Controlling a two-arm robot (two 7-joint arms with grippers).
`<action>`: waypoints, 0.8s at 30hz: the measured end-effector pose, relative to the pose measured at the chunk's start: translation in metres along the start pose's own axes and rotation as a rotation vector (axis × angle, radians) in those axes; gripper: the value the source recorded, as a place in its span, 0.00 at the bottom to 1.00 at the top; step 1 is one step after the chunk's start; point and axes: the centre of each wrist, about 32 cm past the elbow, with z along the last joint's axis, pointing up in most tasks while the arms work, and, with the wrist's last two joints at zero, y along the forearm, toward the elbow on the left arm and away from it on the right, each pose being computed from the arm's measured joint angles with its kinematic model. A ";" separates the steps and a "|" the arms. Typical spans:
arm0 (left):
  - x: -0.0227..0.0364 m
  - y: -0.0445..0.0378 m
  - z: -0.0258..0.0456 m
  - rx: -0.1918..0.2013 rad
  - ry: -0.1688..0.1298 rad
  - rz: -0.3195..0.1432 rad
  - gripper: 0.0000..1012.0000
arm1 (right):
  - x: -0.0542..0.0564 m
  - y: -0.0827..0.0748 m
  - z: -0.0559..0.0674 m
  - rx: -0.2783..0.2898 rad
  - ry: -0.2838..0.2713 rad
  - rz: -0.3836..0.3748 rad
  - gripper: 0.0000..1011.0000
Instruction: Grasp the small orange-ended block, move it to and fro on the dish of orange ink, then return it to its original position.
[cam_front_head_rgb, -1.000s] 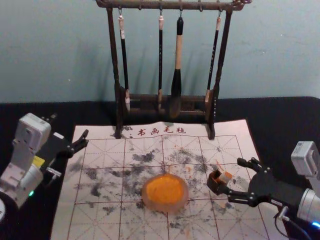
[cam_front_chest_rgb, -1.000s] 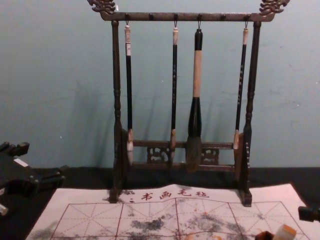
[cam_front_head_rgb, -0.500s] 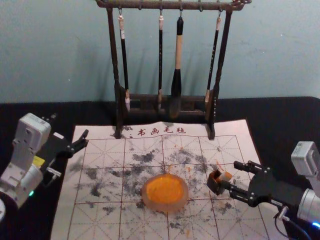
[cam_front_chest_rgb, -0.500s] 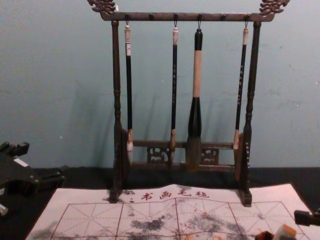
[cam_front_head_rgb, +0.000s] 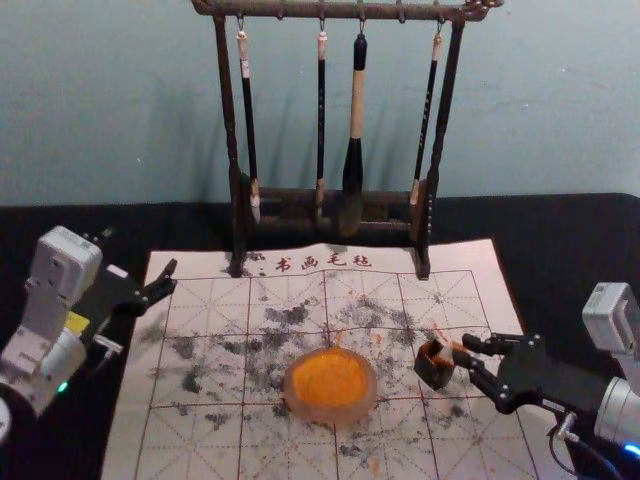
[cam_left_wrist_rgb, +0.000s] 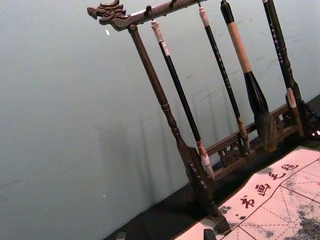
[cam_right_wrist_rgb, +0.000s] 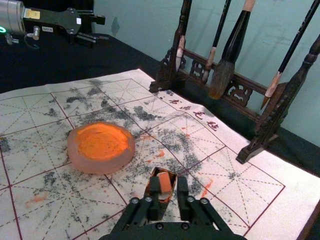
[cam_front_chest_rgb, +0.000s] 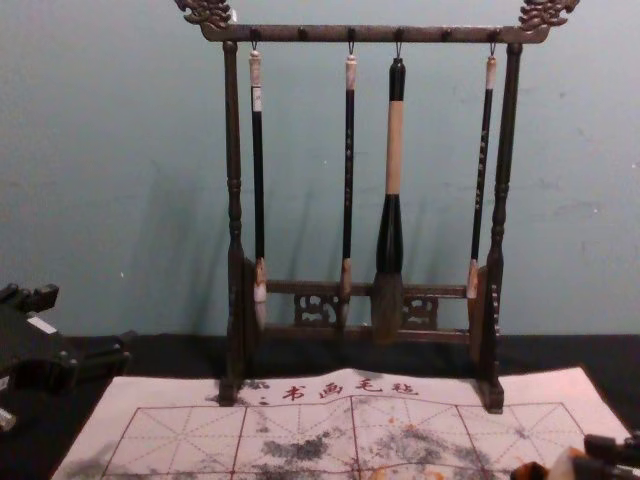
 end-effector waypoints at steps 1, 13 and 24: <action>0.0000 0.0000 0.0000 0.000 0.000 0.000 0.99 | 0.000 0.000 0.000 0.000 0.000 0.000 0.17; 0.0000 0.0000 0.0000 0.000 0.000 0.000 0.99 | 0.000 0.000 0.000 0.000 0.000 0.000 0.08; 0.0000 0.0000 0.0000 0.000 0.000 0.000 0.99 | 0.000 0.000 0.000 0.000 0.000 0.000 0.08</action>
